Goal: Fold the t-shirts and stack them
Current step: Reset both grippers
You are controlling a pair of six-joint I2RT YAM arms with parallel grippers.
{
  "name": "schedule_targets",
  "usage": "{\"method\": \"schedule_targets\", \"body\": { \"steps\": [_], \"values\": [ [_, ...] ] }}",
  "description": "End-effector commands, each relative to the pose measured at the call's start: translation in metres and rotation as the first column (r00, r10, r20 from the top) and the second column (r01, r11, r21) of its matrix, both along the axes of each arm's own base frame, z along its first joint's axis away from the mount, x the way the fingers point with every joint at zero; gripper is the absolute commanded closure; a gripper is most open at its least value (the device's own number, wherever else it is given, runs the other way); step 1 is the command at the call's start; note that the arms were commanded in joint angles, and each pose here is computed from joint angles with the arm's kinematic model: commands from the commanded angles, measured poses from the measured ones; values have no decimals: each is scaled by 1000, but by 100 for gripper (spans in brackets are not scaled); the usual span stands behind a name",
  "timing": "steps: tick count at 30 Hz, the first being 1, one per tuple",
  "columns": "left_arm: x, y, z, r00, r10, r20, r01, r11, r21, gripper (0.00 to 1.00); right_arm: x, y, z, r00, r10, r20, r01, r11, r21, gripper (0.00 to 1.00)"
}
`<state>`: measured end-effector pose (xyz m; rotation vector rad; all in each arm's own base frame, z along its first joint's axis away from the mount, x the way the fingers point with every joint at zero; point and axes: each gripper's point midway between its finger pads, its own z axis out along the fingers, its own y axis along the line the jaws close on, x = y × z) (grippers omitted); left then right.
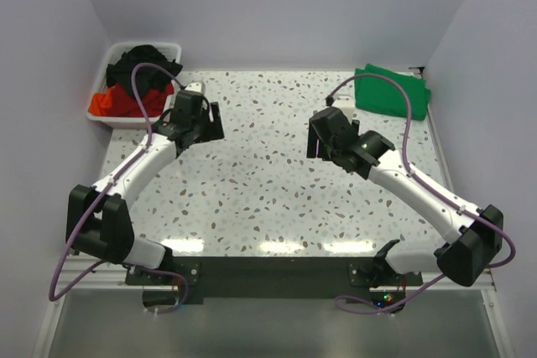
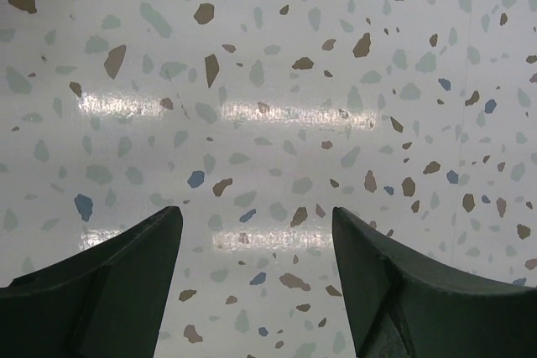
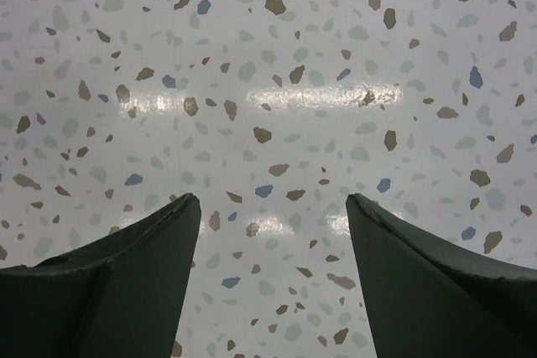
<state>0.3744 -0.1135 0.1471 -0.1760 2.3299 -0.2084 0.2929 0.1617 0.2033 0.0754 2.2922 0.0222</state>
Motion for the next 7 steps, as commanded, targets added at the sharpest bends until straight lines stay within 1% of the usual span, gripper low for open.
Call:
{"method": "schedule_targets", "body": {
  "steps": [1, 7],
  "values": [
    [4, 0, 21, 998, 7, 66, -7, 1000, -3, 23, 2, -6, 16, 998, -41, 51, 41, 999, 8, 26],
    [3, 0, 23, 998, 8, 70, -7, 1000, -3, 23, 2, -6, 19, 998, -37, 59, 36, 999, 4, 27]
  ]
}}
